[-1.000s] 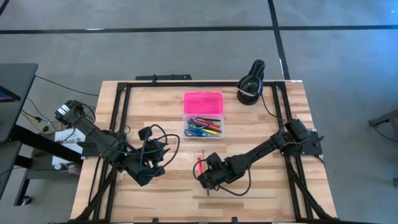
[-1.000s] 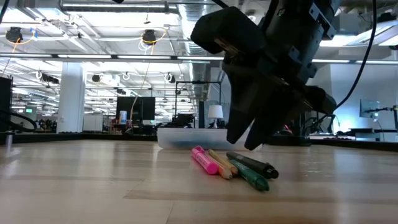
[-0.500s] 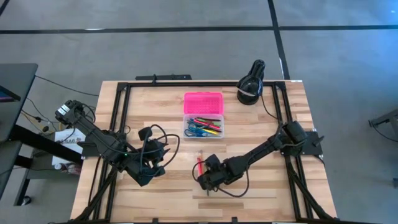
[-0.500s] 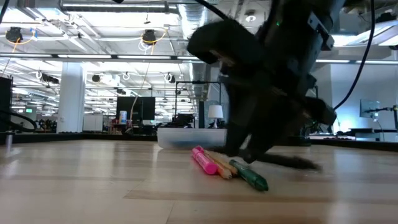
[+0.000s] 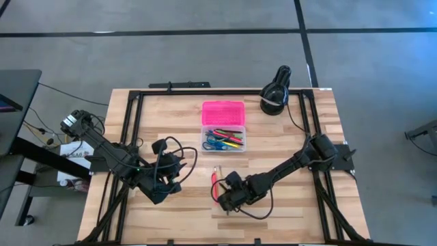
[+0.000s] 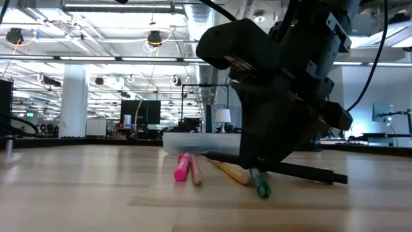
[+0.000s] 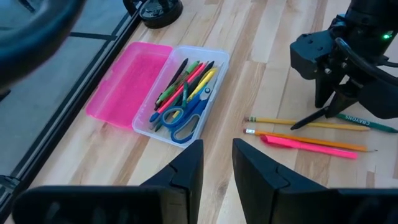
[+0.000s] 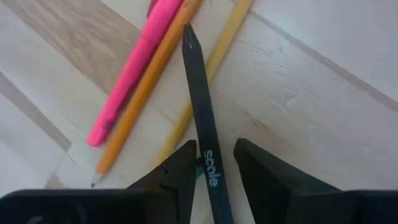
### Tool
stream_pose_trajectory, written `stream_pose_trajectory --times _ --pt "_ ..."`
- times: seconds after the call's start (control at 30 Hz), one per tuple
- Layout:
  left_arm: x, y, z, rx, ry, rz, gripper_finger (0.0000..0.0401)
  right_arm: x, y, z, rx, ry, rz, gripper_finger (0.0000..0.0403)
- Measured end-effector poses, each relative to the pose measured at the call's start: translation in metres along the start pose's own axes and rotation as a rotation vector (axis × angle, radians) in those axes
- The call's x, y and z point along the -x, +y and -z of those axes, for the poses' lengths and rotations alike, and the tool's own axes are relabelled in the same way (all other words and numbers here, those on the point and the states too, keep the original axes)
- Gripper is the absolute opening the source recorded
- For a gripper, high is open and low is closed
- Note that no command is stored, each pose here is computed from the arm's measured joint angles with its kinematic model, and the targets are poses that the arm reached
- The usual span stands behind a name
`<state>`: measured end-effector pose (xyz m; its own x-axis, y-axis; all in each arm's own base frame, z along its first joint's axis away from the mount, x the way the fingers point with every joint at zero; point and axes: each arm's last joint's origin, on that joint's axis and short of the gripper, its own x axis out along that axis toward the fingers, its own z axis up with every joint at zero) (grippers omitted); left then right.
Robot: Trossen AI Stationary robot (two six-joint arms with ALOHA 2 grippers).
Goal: Pick & place school supplies into a supply box
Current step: Put the black pen into the pink supply box
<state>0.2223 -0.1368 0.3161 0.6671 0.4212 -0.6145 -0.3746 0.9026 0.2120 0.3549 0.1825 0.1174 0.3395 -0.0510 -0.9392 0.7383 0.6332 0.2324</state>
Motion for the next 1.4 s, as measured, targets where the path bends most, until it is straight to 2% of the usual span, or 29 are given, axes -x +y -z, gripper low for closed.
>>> stream_pose_trajectory --times 0.17,0.47,0.7,0.9,1.03,1.4 --pt "0.0 0.0 0.0 0.0 0.0 0.0 0.008 0.002 -0.003 0.001 0.026 0.025 0.019 0.0103" --pt "0.0 0.0 0.0 0.007 -0.001 -0.001 0.008 0.006 -0.004 0.0 0.084 0.031 0.021 0.0014" --pt "0.0 0.0 0.0 0.007 -0.001 -0.001 0.008 0.011 -0.004 -0.002 0.082 0.038 0.015 0.0033" --pt "0.0 0.0 0.0 0.006 -0.001 -0.002 0.008 0.022 -0.01 -0.003 0.134 0.067 0.046 0.0009" --pt "0.0 0.0 0.0 0.005 0.0 -0.003 0.008 0.033 -0.014 -0.006 0.143 0.07 0.068 0.0019" --pt "0.0 0.0 0.0 0.004 -0.003 -0.007 0.008 0.078 -0.023 -0.021 0.353 0.046 0.053 0.0012"
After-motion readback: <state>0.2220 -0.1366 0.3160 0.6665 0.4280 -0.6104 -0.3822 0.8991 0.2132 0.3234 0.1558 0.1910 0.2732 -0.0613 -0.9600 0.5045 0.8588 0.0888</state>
